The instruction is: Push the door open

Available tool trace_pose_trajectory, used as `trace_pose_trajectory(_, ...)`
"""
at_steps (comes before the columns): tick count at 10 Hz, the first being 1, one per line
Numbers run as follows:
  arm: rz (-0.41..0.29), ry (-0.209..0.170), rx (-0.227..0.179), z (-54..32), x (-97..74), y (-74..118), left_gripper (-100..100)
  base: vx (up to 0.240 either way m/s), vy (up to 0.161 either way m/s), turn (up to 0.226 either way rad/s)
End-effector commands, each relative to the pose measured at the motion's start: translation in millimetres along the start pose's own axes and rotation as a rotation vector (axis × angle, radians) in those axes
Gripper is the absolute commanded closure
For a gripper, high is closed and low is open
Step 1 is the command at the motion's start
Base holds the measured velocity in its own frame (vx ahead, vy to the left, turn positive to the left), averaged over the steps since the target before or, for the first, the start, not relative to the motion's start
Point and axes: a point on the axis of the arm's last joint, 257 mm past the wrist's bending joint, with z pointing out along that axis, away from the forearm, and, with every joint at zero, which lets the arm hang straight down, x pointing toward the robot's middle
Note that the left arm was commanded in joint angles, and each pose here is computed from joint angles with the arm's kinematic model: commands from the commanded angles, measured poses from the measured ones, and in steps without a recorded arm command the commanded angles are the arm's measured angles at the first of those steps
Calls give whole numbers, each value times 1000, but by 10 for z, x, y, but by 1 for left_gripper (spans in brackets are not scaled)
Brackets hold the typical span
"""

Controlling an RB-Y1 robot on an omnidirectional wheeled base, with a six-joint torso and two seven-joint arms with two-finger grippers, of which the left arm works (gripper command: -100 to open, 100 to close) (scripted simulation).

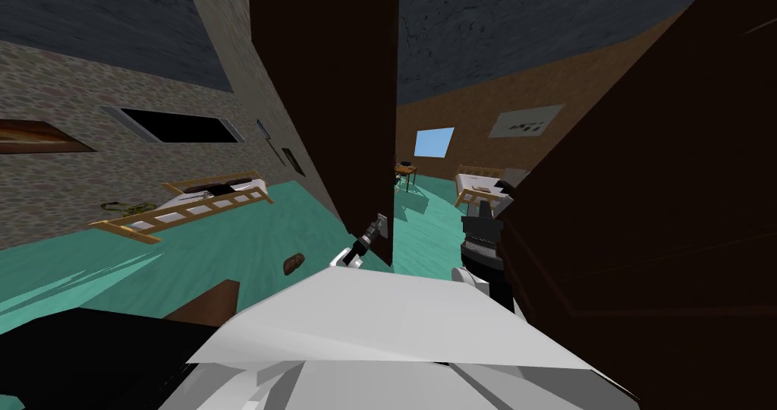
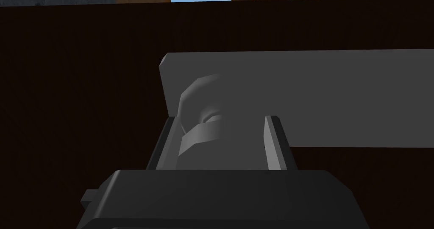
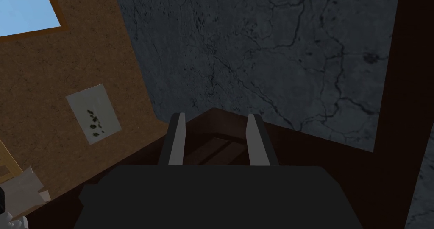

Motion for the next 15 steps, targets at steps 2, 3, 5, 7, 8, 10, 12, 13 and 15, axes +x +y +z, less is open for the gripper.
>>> trace_pose_trajectory(2, 14, -36, 24, 103, -194, -120, 100, 138, -151, 22)
trace_pose_trajectory(3, 19, -59, 25, 138, -297, -125, 100, 171, -137, 49)
trace_pose_trajectory(5, 23, -84, 25, 173, -405, -129, 100, 139, -127, 27)
trace_pose_trajectory(7, 27, -110, 25, 207, -518, -134, 100, 103, -101, 24)
trace_pose_trajectory(8, 28, -124, 25, 223, -576, -135, 100, 89, -107, 28)
trace_pose_trajectory(10, 30, -152, 24, 254, -691, -138, 100, 80, -104, 47)
trace_pose_trajectory(12, 31, -180, 23, 281, -805, -138, 100, 87, -91, 28)
trace_pose_trajectory(13, 30, -194, 22, 294, -861, -138, 100, 76, -98, 34)
trace_pose_trajectory(15, 29, -221, 20, 316, -969, -136, 100, 105, -103, 36)
